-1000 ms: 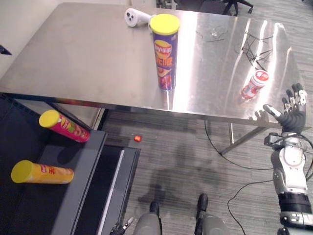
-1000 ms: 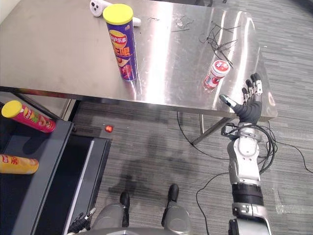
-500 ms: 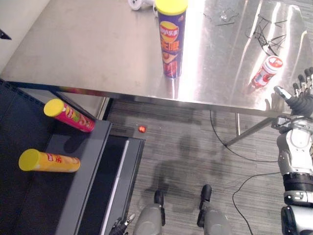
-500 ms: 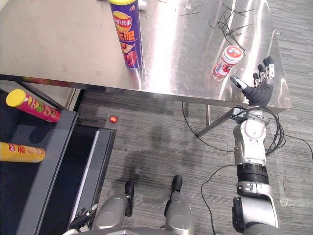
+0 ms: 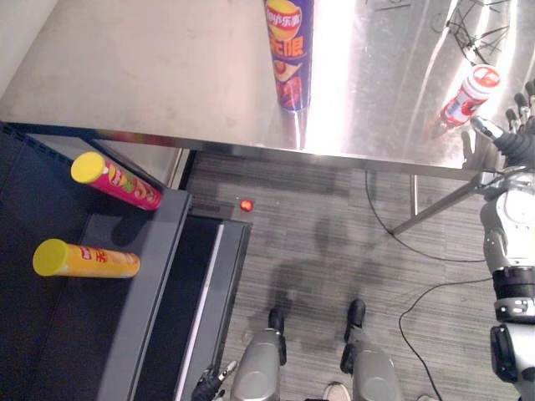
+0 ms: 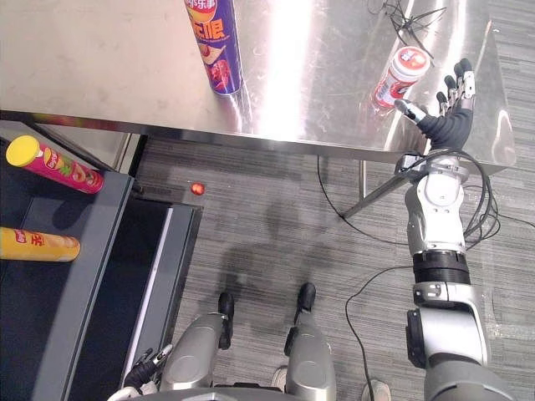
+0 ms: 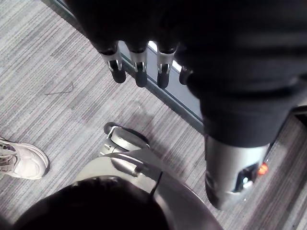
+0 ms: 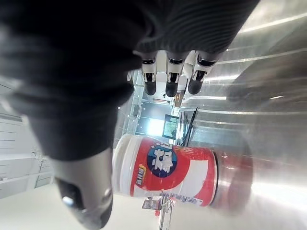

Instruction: Put the gum and the chips on the shelf.

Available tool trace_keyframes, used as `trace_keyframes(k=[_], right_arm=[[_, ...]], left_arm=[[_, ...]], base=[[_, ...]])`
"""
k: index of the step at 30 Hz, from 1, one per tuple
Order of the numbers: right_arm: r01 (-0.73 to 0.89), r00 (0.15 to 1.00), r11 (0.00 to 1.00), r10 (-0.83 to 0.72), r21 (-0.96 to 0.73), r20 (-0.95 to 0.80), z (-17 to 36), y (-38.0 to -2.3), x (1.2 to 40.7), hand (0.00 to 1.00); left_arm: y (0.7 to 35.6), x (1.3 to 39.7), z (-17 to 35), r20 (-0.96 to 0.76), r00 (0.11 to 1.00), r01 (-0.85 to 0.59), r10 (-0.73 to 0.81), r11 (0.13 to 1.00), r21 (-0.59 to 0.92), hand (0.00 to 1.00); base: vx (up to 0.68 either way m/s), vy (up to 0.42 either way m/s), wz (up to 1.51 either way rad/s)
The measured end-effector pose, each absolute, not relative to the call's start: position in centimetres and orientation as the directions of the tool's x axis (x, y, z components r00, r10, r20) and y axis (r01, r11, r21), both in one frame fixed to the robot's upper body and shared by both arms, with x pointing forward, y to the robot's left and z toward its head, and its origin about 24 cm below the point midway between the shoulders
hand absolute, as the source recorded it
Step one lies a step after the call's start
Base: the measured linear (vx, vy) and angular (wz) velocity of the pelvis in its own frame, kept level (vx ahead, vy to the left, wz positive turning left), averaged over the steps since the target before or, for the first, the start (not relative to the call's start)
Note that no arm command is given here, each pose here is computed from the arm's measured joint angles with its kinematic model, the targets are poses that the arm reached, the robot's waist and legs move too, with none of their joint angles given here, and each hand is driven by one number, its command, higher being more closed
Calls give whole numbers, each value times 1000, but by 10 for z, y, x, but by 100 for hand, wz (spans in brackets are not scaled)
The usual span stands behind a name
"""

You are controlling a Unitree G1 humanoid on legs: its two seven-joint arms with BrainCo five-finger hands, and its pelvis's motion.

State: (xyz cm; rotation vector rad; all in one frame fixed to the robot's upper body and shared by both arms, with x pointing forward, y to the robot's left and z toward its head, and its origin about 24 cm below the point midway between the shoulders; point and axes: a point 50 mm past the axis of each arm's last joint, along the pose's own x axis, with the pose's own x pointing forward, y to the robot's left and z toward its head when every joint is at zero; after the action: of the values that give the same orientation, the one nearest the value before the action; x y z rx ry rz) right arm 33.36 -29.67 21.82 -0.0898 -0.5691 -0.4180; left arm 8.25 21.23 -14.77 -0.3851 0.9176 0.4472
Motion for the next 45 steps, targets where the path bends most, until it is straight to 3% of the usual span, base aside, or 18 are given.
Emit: trace_keyframes(k=[13, 14, 37, 45], right_arm=[[413, 744, 911, -348, 17, 570, 244, -296, 345, 0], [414, 742, 910, -350, 21, 572, 246, -296, 346, 100], [440, 724, 898, -361, 9, 587, 259, -299, 348, 100], [319, 691, 946, -197, -49, 696, 259, -264, 325, 100]], left_arm=[[208, 88, -146, -812, 557, -506, 174, 846, -166, 0], [208, 88, -146, -813, 557, -503, 171, 848, -166, 0], [202, 89, -146, -813, 563, -475, 146, 863, -174, 0], [204, 92, -144, -805, 574, -474, 154, 863, -173, 0]], base=[[3, 7, 6], [-7, 7, 4], [5, 3, 1], [3, -22, 0]])
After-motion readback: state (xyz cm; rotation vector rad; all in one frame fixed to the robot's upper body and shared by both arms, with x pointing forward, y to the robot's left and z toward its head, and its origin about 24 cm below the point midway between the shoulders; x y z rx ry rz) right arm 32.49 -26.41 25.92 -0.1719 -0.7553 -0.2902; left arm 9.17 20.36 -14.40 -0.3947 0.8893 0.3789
